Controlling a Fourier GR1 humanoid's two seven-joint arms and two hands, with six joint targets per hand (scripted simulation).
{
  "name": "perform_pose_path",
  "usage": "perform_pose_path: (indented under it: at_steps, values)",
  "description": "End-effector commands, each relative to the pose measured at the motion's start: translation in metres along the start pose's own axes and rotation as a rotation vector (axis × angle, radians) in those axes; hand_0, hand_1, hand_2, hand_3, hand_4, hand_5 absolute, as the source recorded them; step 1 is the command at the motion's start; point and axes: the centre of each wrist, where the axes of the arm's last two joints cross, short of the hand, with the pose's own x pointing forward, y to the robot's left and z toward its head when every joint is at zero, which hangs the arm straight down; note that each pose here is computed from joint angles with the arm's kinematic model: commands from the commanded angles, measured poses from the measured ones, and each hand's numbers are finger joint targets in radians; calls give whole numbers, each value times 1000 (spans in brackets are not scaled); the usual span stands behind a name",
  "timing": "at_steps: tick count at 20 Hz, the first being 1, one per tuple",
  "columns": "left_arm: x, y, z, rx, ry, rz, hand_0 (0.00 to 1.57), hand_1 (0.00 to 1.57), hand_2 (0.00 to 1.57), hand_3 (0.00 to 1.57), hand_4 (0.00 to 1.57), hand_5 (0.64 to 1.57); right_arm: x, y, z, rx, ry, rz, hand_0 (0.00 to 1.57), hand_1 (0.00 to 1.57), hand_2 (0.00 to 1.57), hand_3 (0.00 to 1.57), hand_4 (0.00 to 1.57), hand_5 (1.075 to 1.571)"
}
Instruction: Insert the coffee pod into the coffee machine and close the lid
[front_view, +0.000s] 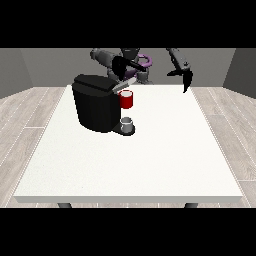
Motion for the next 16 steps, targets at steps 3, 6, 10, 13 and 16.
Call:
perform_pose_path:
  at_steps: [3, 6, 10, 13, 16]
  values:
    - [4, 7, -1, -8, -1, -1, 0, 0, 0, 0, 315, 1571, 21, 34, 1, 131, -191, 36, 0, 0, 0, 0, 407, 1571]
    - [-10, 6, 18, 23, 19, 27, 0, 0, 0, 0, 354, 1571, 17, 41, 3, 243, -169, 23, 0, 0, 0, 0, 394, 1571]
    - [-13, -15, 1, 1, 3, 24, 0, 0, 0, 0, 353, 1571, -10, 77, 43, 326, -156, 30, 0, 0, 0, 0, 487, 1571]
    - [-27, -8, 20, 29, -2, 16, 0, 0, 0, 0, 168, 1571, 0, 91, 65, 470, -241, -33, 0, 0, 0, 0, 507, 1571]
    - [-24, -15, 22, 8, 48, 50, 0, 0, 0, 0, 168, 1571, -42, 90, 107, 521, -194, -139, 0, 0, 0, 0, 461, 1571]
